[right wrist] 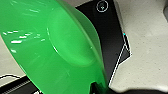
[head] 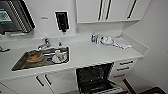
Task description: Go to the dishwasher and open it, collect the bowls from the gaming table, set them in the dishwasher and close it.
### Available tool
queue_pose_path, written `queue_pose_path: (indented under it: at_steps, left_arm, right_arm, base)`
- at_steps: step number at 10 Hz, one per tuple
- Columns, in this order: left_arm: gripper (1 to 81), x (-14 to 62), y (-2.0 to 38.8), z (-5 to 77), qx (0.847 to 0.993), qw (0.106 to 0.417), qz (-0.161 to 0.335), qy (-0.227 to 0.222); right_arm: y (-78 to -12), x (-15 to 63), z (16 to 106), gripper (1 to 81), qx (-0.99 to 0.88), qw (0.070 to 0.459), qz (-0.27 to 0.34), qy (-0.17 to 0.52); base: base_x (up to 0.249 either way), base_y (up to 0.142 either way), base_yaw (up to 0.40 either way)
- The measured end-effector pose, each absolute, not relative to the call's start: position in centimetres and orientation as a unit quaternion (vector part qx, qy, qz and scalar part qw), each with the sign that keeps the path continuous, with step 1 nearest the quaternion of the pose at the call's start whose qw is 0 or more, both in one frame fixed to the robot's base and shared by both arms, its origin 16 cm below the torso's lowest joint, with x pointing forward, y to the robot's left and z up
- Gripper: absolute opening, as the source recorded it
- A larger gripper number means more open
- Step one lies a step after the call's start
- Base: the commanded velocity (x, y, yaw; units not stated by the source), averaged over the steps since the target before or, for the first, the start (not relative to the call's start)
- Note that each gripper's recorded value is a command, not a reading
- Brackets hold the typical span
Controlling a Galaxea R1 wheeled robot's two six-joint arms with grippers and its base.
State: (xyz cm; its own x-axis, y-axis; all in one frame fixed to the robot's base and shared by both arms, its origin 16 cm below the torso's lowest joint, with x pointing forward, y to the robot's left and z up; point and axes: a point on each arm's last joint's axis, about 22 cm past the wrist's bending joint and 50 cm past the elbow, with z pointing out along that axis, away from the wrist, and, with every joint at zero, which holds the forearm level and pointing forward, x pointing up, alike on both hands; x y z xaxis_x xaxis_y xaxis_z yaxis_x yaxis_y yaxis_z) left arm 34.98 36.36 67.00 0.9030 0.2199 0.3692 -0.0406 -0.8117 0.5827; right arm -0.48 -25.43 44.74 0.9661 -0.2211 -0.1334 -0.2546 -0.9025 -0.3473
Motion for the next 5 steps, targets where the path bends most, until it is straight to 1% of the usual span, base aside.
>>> queue_pose_path:
  at_steps: [2,4,5]
  left_arm:
    - [1.0,36.20,35.95,67.61,0.926,0.303,0.218,0.043]
    - [1.0,35.94,36.03,67.29,0.931,0.297,0.210,0.039]
    - [1.0,36.30,36.05,67.43,0.931,0.296,0.212,0.038]
  right_arm:
    - [-25.43,-0.46,44.73,1.0,-0.974,0.184,0.045,0.122]
    - [-25.40,-0.46,44.73,1.0,-0.974,0.184,0.045,0.122]
    - [-25.31,-0.49,44.73,1.0,-0.974,0.185,0.046,0.122]
  base:
    - [0.000,0.000,0.000]
    - [0.000,0.000,0.000]
    - [0.000,0.000,0.000]
